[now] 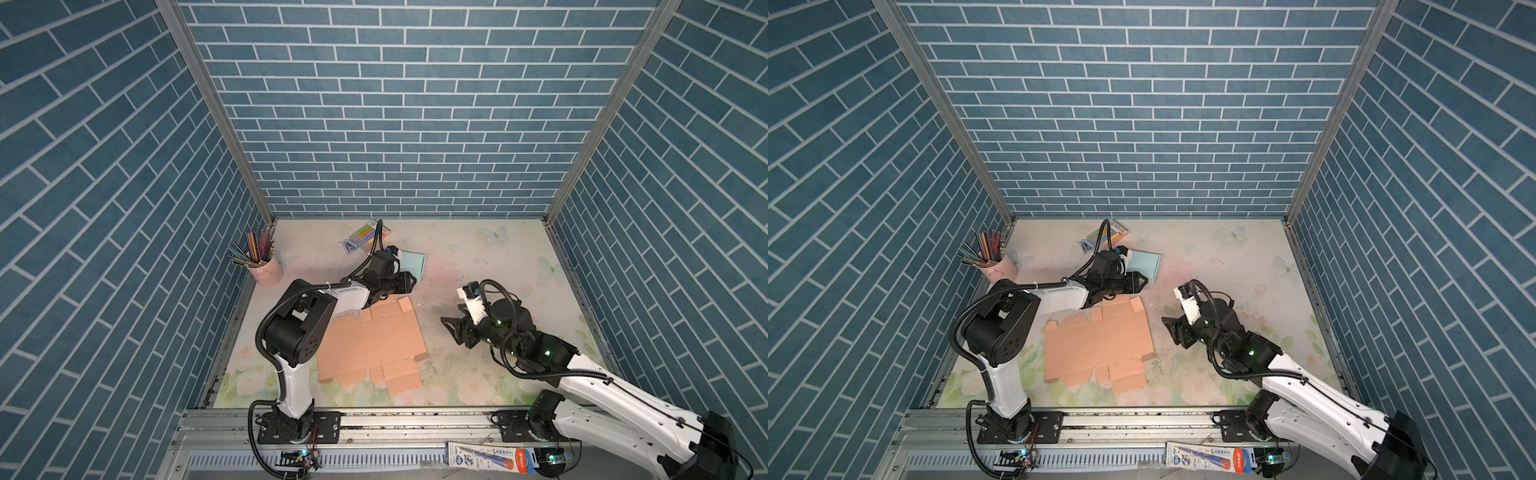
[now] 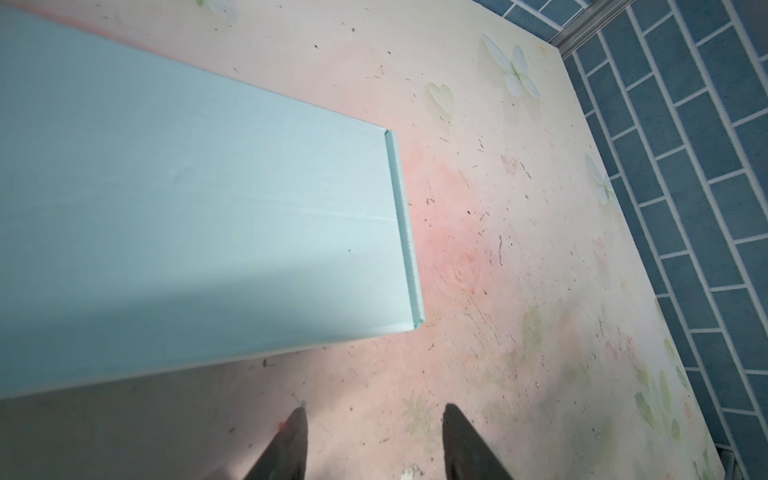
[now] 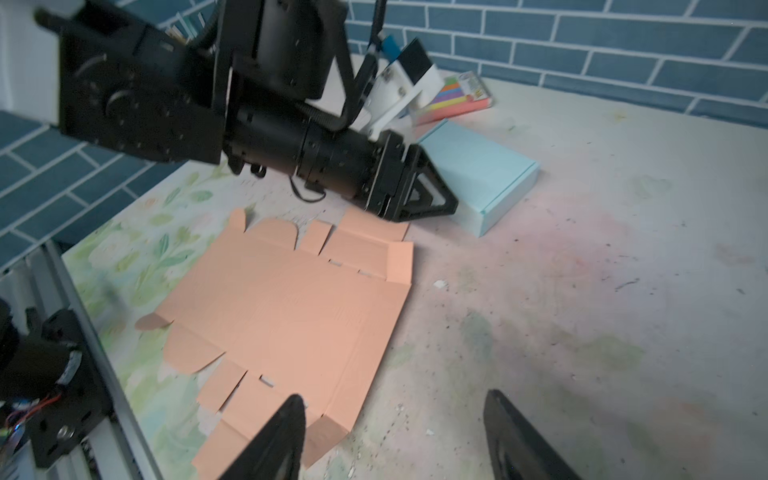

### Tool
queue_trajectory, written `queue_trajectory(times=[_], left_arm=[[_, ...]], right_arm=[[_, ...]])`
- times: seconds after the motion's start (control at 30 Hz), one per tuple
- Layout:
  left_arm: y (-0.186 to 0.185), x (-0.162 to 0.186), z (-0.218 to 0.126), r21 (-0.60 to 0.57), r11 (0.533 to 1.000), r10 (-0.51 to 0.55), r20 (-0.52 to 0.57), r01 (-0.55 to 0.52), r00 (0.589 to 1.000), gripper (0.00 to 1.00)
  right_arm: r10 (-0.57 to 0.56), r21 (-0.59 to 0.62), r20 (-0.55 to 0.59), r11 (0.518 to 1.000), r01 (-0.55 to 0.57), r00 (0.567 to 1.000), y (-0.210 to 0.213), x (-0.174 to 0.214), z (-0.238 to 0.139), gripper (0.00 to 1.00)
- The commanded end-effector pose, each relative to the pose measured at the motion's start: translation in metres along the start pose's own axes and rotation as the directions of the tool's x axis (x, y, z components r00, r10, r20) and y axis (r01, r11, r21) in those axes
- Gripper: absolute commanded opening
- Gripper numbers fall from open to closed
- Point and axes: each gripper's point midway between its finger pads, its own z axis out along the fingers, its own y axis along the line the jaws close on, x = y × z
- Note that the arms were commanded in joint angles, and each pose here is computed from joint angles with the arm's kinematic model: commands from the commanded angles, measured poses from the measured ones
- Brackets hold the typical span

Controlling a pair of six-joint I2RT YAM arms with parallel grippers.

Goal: Fold the paper box
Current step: 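Release the blank and raise the right gripper while the left gripper moves over the blank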

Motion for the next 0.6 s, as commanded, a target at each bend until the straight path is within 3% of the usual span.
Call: queue_trajectory(times=[0.0,0.33,0.57], left_arm=[[-0.004,-0.012,0.012,0.0,1.0,-0.005,0.02,0.005,1.0,0.53],[-0.003,-0.037,0.042,-0.038,0.999,0.021,0.041,-0.019,0.999,0.53],[-0.009,-0.046,0.047,-0.031,0.999,0.036,0.04,-0.035,0.999,0.53]], right_arm=[[0.084,0.049,0.073,0.995,-0.087,0.994,-0.016,-0.013,-0.008,0.68],[0.097,0.159,0.22,0.978,-0.134,0.971,-0.043,-0.027,-0.045,0.68],[0.091,0.181,0.235,0.974,-0.135,0.968,-0.046,-0.034,-0.053,0.69]])
